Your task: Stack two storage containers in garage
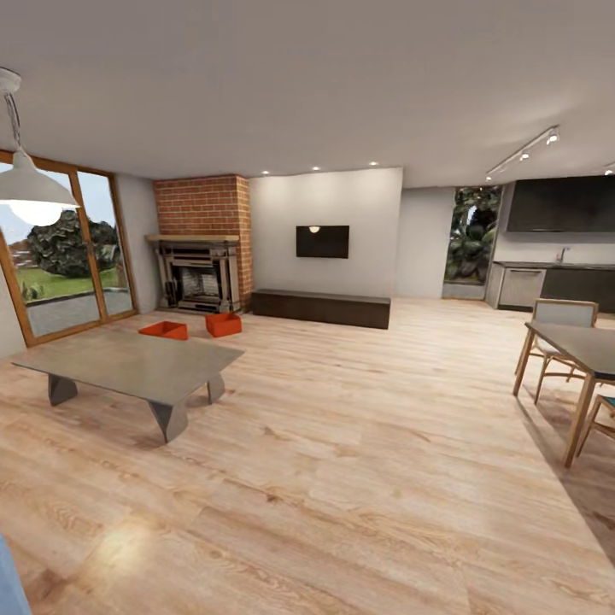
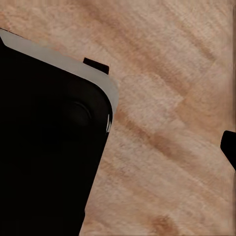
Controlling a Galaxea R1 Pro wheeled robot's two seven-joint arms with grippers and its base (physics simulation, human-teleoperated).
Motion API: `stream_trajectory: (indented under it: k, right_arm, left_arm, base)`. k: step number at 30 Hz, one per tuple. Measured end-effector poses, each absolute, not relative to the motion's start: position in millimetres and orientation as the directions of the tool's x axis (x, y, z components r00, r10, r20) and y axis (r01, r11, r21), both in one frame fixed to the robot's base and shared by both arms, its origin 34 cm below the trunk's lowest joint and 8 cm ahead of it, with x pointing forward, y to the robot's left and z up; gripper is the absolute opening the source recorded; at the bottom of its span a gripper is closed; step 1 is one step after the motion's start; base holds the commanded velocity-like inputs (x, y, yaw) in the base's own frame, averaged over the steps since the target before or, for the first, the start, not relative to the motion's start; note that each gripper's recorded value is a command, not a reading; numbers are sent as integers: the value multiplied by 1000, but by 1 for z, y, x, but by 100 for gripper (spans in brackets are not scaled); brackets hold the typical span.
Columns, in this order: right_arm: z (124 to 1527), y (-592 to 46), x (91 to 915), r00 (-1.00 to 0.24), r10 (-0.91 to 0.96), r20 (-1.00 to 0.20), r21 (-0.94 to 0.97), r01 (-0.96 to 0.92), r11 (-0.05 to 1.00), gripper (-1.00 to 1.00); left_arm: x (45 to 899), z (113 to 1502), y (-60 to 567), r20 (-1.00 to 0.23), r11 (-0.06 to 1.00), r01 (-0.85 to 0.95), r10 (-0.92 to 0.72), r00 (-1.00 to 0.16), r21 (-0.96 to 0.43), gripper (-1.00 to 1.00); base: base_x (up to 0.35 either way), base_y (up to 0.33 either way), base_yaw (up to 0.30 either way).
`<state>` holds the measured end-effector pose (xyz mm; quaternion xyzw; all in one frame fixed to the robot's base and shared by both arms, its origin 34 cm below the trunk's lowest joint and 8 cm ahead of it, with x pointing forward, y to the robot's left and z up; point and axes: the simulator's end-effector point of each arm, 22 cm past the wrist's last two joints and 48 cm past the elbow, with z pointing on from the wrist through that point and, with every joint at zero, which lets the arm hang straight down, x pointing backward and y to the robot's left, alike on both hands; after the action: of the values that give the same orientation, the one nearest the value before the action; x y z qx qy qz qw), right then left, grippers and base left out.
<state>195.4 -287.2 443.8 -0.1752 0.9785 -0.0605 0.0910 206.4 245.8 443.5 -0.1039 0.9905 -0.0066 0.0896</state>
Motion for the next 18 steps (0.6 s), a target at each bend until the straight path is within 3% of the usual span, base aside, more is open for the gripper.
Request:
stream_trajectory:
  k: [18]
  right_arm:
    - [444,-291,195,-924,-351,-155,-153,-328,932,100]
  left_arm:
    - [206,444,247,-177,978,-208,-210,-961,-31,100]
  base:
    - [326,0,0]
